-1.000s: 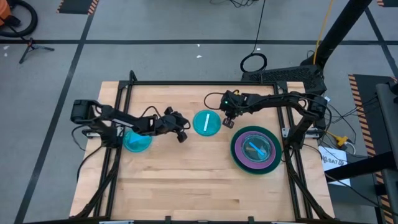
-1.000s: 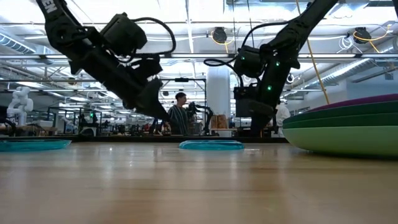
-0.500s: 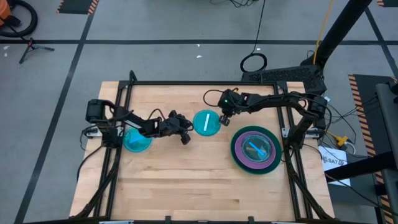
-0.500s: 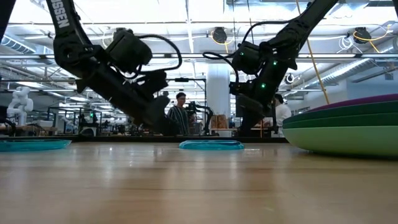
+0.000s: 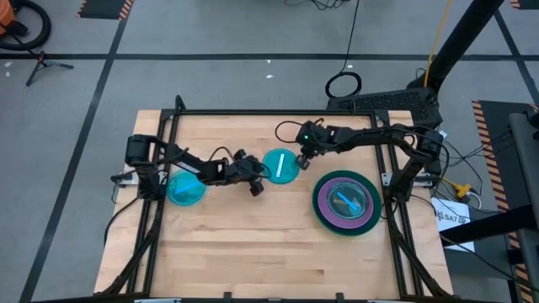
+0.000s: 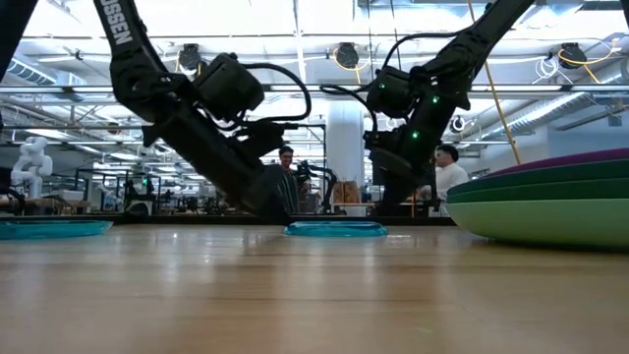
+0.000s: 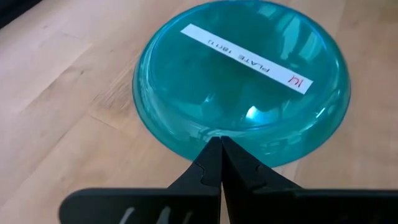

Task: Stack plastic plates
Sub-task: Stack the right blue plate on top of the other blue plate

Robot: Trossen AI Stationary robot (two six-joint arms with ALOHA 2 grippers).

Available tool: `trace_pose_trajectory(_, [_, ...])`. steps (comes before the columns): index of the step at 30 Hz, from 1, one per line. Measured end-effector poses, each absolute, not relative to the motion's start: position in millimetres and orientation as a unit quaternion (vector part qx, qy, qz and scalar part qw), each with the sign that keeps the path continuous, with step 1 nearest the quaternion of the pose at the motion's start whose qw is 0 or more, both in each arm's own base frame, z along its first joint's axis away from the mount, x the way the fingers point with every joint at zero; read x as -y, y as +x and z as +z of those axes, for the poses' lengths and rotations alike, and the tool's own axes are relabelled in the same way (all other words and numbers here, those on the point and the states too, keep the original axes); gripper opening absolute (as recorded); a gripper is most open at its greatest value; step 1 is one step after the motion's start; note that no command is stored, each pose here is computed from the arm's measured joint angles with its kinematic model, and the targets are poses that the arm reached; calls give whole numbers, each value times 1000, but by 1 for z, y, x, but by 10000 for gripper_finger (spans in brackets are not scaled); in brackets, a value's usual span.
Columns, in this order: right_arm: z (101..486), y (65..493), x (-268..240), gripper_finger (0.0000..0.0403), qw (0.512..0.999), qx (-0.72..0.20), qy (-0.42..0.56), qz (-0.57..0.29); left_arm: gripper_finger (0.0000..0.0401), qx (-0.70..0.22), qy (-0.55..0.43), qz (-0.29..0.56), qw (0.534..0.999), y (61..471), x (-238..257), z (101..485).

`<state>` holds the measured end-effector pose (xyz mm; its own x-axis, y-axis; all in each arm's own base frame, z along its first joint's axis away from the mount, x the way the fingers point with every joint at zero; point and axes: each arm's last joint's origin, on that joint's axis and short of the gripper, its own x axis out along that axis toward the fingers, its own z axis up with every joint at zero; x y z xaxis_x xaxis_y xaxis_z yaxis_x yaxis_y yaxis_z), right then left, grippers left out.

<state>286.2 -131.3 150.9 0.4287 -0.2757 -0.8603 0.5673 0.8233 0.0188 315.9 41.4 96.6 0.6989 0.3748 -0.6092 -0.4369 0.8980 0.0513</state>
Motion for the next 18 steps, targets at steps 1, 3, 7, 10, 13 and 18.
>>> trace_pose_trajectory(1, [150, 286, 129, 4, 826, -473, 166, -258, 1, -327, -46, 221, 918, 316, -41, 97])
trace_pose_trajectory(3, [148, 285, 124, 4, 816, -476, 189, -266, 1, -333, -40, 220, 916, 317, -42, 97])
trace_pose_trajectory(7, [140, 283, 113, 4, 807, -478, 214, -274, 1, -337, -39, 221, 914, 316, -42, 96])
trace_pose_trajectory(10, [136, 281, 108, 4, 801, -481, 224, -278, 1, -340, -40, 222, 913, 315, -41, 96])
trace_pose_trajectory(13, [133, 281, 106, 4, 804, -476, 224, -276, 1, -349, -38, 222, 910, 314, -41, 93])
trace_pose_trajectory(18, [130, 282, 106, 4, 823, -437, 232, -278, 1, -352, -35, 222, 909, 314, -41, 93])
